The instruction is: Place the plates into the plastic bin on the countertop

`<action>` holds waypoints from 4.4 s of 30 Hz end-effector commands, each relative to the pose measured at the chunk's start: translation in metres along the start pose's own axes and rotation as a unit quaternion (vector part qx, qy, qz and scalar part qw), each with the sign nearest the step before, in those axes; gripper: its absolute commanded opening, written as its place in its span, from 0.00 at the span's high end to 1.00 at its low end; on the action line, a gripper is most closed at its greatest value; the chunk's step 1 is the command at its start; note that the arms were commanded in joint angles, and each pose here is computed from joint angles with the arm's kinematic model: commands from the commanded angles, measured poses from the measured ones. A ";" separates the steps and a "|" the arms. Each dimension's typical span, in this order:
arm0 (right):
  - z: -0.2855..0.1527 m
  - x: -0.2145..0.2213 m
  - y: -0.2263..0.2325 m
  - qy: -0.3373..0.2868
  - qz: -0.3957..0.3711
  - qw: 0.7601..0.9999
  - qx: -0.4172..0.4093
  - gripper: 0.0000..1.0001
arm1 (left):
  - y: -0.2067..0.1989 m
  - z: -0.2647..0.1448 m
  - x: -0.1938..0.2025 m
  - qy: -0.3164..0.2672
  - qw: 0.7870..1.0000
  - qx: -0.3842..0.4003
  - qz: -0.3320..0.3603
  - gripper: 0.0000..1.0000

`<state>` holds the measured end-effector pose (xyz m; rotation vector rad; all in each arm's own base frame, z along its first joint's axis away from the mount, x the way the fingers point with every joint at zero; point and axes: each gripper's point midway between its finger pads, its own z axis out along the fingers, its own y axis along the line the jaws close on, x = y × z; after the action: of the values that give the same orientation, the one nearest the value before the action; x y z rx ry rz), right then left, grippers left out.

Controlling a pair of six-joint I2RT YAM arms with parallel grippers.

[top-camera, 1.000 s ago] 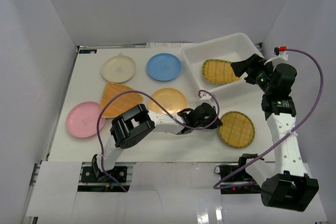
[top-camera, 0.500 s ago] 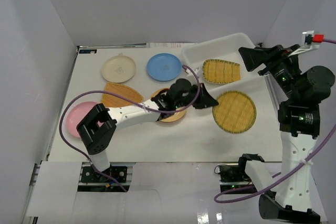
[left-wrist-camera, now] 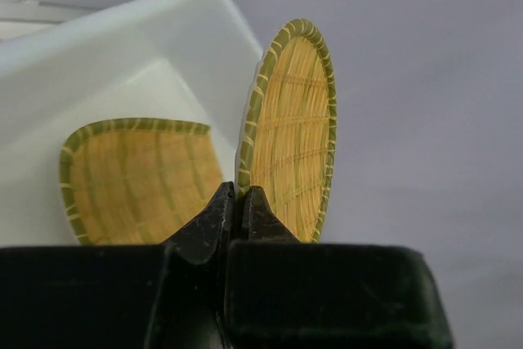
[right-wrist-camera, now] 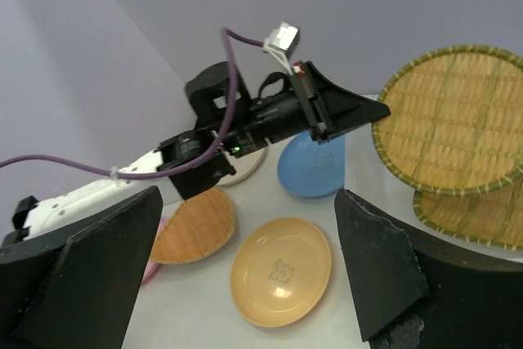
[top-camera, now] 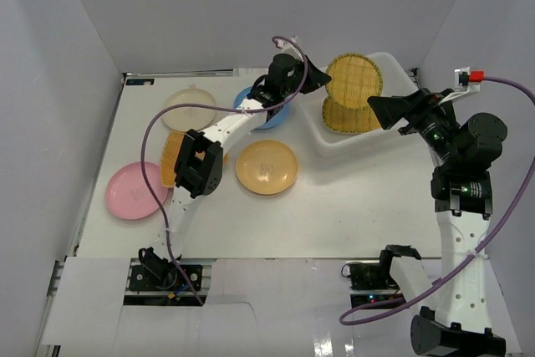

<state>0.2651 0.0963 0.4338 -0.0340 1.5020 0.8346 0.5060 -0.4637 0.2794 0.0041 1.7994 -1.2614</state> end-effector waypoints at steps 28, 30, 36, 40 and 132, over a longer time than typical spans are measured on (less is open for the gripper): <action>-0.001 0.037 -0.026 0.014 0.032 0.999 0.031 0.11 | -0.174 -0.099 -0.130 -0.098 0.976 0.126 0.151 0.02; 0.004 0.054 -0.038 0.023 0.054 0.997 0.046 0.14 | -0.201 -0.162 -0.150 -0.127 0.965 0.118 0.197 0.02; 0.053 0.136 0.014 0.081 0.075 0.994 0.015 0.20 | -0.128 -0.292 -0.102 -0.143 0.965 -0.010 0.221 0.02; 0.079 0.202 0.068 0.124 0.065 0.990 0.008 0.23 | -0.035 -0.368 -0.047 -0.099 0.957 -0.166 0.218 0.02; 0.165 0.120 -0.199 0.110 0.112 0.976 0.152 0.92 | 0.085 -0.368 0.096 0.037 0.962 -0.271 0.020 0.02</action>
<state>0.4881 0.0782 0.2435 0.4195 1.8370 0.6405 0.2372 -0.1798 0.1700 -0.1417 2.1947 -0.6187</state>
